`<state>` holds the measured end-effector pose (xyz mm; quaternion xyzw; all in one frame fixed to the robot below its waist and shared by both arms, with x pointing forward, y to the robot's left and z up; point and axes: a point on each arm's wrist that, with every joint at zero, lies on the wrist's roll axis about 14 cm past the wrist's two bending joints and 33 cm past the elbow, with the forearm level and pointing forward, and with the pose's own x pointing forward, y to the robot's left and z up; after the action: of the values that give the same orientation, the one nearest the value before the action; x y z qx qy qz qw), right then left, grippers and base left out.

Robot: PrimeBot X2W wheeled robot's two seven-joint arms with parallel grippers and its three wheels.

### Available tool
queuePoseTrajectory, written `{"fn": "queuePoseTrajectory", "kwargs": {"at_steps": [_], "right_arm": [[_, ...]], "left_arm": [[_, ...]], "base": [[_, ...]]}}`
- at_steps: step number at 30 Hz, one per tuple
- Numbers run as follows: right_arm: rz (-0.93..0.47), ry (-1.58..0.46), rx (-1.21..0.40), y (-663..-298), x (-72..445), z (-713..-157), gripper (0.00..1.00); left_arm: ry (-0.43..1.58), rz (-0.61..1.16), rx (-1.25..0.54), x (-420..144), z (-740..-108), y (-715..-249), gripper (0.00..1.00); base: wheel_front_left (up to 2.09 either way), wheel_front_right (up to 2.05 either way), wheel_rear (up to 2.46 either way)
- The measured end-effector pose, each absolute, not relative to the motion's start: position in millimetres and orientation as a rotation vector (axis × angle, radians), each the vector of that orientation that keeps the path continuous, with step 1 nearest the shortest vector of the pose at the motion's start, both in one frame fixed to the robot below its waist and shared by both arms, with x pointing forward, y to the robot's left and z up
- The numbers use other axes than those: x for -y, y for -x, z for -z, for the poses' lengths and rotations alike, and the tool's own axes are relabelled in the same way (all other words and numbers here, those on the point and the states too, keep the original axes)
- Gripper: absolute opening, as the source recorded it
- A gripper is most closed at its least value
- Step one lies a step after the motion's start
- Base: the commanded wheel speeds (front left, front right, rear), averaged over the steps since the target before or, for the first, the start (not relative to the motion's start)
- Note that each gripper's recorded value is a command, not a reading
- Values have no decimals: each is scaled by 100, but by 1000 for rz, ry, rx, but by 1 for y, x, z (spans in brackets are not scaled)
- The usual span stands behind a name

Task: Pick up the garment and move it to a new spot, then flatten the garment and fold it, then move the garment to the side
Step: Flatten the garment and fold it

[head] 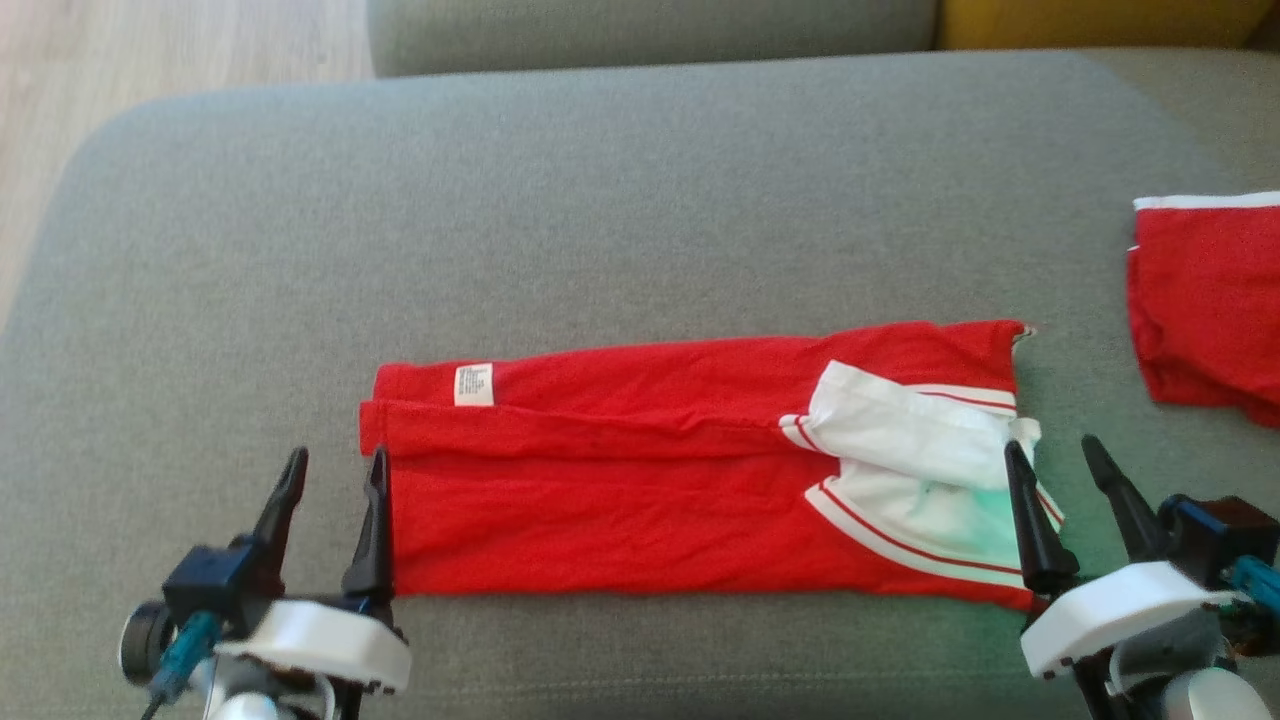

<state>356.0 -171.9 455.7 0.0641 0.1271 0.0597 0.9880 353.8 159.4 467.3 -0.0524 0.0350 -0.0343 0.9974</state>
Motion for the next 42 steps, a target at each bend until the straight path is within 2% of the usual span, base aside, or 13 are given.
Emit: {"fn": "queuePoseTrajectory", "kwargs": {"at_steps": [12,15,21,22,23,24,25,33,42], "right_arm": [[-84,-43,-560,-373,186,-385,100],[-62,-37,-687,-370,191,-361,100],[-59,-79,-764,-374,186,-353,100],[-60,-91,-773,-374,186,-353,93],[-60,-97,-780,-374,185,-352,45],[-63,-104,-785,-374,184,-352,9],[-67,-113,-791,-373,182,-352,0],[-65,-144,-779,-376,182,-359,0],[45,-138,-722,-373,226,-376,0]], "left_arm": [[120,106,-83,-147,-459,-382,100],[127,109,-93,-145,-454,-389,100],[123,117,-99,-143,-451,-394,100],[124,116,-97,-144,-451,-395,100],[128,119,-95,-143,-452,-396,100],[128,115,-94,-144,-452,-396,100],[126,113,-94,-144,-451,-397,100],[133,133,-84,-138,-454,-399,100],[130,142,-67,-136,-459,-401,100]], "base": [[0,0,0],[0,0,0],[0,0,0],[0,0,0],[0,0,0],[0,0,0],[0,0,0],[0,0,0],[0,0,0]]}}
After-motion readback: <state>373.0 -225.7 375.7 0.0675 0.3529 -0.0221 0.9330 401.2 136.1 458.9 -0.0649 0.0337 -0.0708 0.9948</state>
